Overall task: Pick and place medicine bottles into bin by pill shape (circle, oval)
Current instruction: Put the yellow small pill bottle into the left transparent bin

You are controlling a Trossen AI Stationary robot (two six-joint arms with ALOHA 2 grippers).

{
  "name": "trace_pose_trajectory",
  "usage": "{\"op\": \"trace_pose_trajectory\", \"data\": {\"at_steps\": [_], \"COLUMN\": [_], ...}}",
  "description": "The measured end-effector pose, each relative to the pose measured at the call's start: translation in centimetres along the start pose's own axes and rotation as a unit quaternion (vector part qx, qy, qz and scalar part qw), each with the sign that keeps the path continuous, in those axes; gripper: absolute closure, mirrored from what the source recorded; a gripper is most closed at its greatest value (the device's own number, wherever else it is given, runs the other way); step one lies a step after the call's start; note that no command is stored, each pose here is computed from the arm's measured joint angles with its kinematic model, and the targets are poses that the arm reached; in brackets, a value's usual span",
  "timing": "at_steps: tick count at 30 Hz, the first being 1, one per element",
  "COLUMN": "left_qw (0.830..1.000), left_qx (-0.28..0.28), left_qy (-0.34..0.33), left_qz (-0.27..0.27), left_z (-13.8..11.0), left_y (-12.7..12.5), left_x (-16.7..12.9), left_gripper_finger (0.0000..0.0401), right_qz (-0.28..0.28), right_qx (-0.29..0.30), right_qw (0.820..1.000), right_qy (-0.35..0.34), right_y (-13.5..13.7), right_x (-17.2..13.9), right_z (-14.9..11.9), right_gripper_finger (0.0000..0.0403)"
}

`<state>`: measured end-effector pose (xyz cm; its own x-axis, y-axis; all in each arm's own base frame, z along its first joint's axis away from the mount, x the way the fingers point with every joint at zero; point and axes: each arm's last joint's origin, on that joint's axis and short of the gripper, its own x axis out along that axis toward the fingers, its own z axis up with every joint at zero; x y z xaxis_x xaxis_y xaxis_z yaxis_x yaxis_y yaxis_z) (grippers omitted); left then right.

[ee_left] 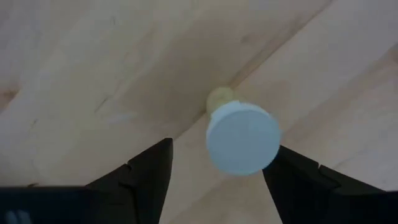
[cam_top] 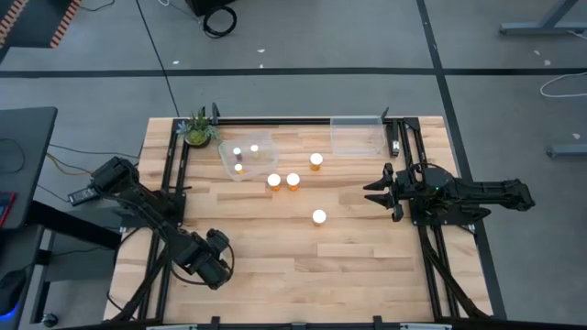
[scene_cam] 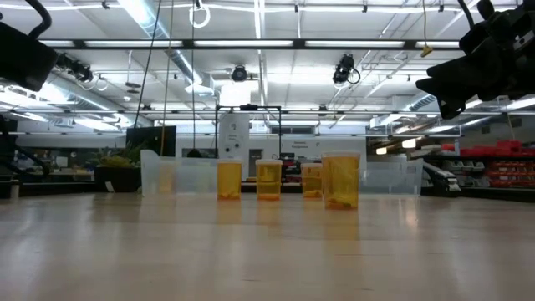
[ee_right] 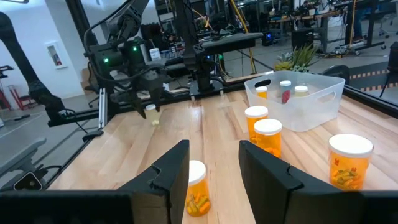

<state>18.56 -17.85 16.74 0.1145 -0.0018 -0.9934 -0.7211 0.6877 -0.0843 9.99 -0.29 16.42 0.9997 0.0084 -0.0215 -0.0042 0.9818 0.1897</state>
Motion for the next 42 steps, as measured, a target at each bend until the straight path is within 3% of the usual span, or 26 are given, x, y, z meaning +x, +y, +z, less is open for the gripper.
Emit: {"op": "trace_pose_trajectory", "data": {"at_steps": [22, 33, 42], "left_qw": [1.0, 0.999, 0.996], "left_qx": [0.014, 0.039, 0.089], "left_qy": [-0.016, -0.002, -0.02], "left_qz": [-0.02, -0.019, -0.01], "left_z": [1.5, 2.2, 5.6], "left_y": [-0.4, -0.4, 0.1], "left_x": [0.1, 0.2, 0.4], "left_gripper_finger": [0.0226, 0.0291, 0.027], "right_qz": [0.0, 0.0, 0.0], "right_qx": [0.0, 0.0, 0.0], "right_qw": [1.0, 1.0, 1.0], "right_qy": [0.0, 0.0, 0.0], "right_y": [0.0, 0.0, 0.0], "right_x": [0.0, 0.0, 0.0], "right_z": [0.0, 0.0, 0.0], "right_gripper_finger": [0.0256, 0.0256, 0.0256]}}
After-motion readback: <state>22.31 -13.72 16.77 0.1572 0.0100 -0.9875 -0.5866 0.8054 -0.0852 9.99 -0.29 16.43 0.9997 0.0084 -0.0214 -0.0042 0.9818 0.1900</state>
